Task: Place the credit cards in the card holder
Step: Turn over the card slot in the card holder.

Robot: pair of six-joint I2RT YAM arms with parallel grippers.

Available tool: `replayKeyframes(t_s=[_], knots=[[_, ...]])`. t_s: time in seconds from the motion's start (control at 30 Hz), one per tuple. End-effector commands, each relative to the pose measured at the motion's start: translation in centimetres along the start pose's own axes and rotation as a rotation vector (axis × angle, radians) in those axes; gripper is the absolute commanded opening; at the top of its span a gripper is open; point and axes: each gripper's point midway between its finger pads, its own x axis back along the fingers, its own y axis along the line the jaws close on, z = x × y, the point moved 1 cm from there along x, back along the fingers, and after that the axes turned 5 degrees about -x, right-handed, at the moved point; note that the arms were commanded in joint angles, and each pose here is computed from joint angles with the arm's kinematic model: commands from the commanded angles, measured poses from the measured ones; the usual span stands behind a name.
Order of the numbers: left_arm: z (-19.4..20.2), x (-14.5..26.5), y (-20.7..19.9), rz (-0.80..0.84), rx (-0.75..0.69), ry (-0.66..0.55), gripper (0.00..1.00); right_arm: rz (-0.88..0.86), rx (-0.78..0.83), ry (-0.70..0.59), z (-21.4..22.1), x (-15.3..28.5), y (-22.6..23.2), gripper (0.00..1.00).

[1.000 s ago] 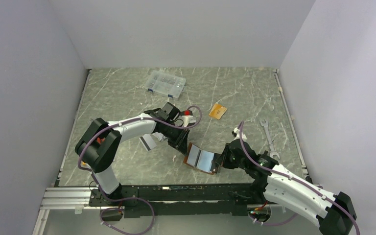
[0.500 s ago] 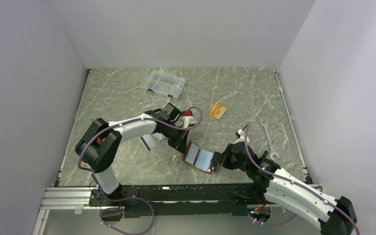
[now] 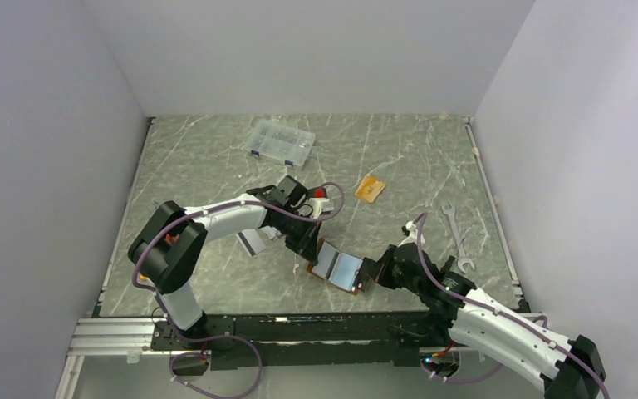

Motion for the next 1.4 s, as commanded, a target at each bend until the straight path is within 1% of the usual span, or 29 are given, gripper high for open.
replayKeyframes(t_s=[0.0, 0.07, 0.17, 0.3, 0.47, 0.67, 1.37], knots=[[-0.5, 0.5, -0.5, -0.009, -0.025, -0.023, 0.00, -0.008, 0.040, -0.025, -1.2, 1.3, 1.1, 0.00], [-0.5, 0.6, -0.5, -0.011, -0.027, -0.026, 0.00, 0.001, 0.040, -0.031, -1.4, 2.0, 1.0, 0.00], [-0.5, 0.6, -0.5, -0.014, -0.027, -0.026, 0.00, -0.031, 0.022, -0.043, -1.5, 2.2, 1.3, 0.00], [-0.5, 0.7, -0.4, -0.020, -0.029, -0.027, 0.00, -0.069, 0.002, -0.028, -1.0, 1.6, 1.7, 0.00], [-0.5, 0.7, -0.3, -0.026, -0.029, -0.030, 0.00, -0.052, 0.023, -0.007, -0.5, 0.8, 1.6, 0.00], [-0.6, 0.7, -0.4, -0.021, -0.027, -0.026, 0.00, -0.032, 0.024, -0.012, -0.4, 0.6, 1.1, 0.00], [-0.6, 0.7, -0.4, -0.019, -0.032, -0.030, 0.00, -0.098, -0.045, -0.024, 0.0, 0.0, 1.4, 0.00]])
